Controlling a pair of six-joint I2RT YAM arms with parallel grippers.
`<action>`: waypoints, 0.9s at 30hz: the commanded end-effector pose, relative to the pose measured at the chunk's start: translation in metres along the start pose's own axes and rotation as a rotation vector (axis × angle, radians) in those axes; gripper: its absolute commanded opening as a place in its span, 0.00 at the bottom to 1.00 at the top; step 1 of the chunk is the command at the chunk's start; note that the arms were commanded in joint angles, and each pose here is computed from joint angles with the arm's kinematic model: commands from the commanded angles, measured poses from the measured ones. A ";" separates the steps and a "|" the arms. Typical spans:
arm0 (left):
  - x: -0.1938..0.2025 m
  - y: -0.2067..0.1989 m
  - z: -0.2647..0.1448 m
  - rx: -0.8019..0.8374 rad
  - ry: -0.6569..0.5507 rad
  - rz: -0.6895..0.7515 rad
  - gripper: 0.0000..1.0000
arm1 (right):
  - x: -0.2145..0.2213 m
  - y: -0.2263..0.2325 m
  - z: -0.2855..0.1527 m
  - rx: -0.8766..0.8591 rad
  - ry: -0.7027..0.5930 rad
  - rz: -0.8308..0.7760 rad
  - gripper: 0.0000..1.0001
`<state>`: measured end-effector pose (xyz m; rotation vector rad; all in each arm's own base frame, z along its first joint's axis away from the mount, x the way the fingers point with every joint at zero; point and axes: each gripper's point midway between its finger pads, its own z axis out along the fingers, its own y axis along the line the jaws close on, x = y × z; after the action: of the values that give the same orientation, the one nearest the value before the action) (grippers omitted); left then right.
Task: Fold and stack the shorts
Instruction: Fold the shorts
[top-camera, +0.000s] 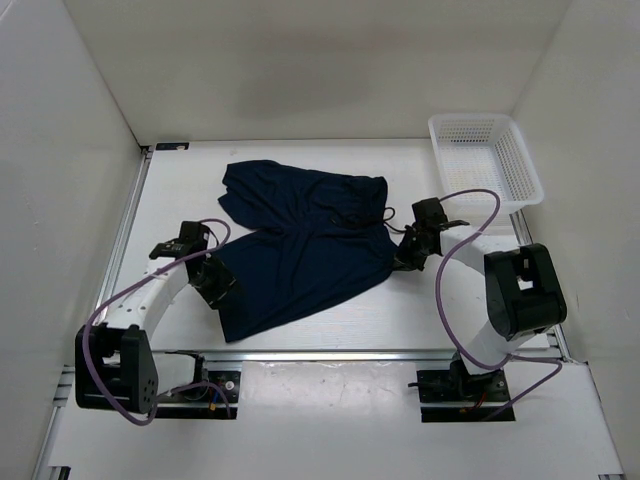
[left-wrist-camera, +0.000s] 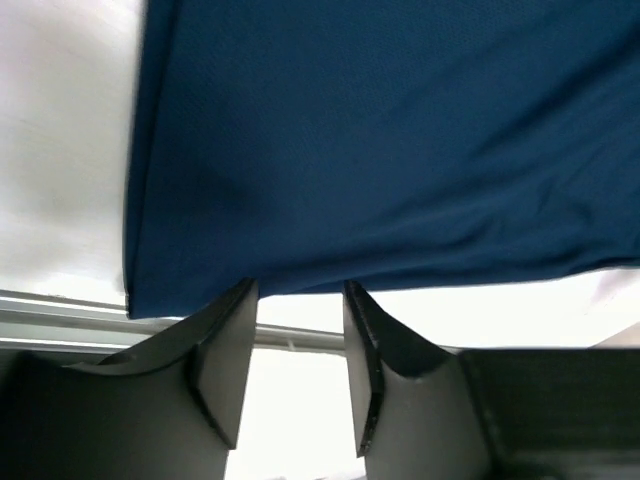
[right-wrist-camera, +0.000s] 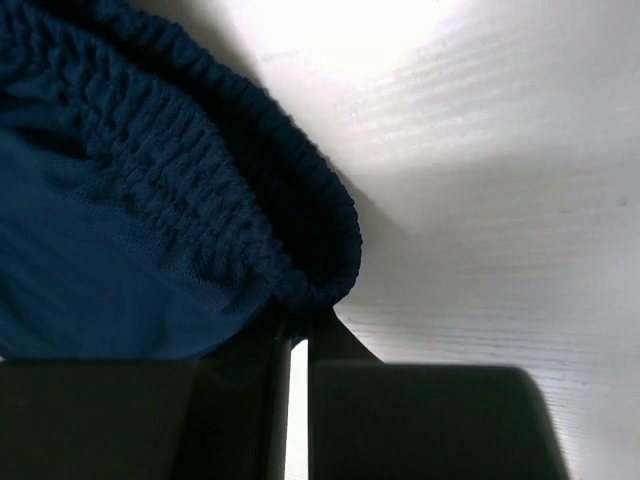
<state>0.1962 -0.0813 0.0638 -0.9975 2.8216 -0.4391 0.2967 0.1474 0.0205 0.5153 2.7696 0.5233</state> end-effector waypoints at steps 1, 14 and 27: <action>0.013 -0.001 -0.004 0.006 -0.019 -0.034 0.50 | -0.014 0.007 -0.011 -0.043 -0.069 0.019 0.00; 0.034 0.029 0.040 -0.254 0.058 -0.111 0.59 | 0.009 -0.009 -0.028 -0.055 -0.060 0.064 0.00; -0.060 -0.042 0.069 -0.310 0.017 0.052 0.43 | 0.034 -0.035 -0.044 -0.001 -0.056 0.132 0.00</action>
<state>0.2310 -0.1034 0.0097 -1.1008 3.0809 -0.0627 0.2508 0.1220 0.0403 0.6365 2.6947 0.5478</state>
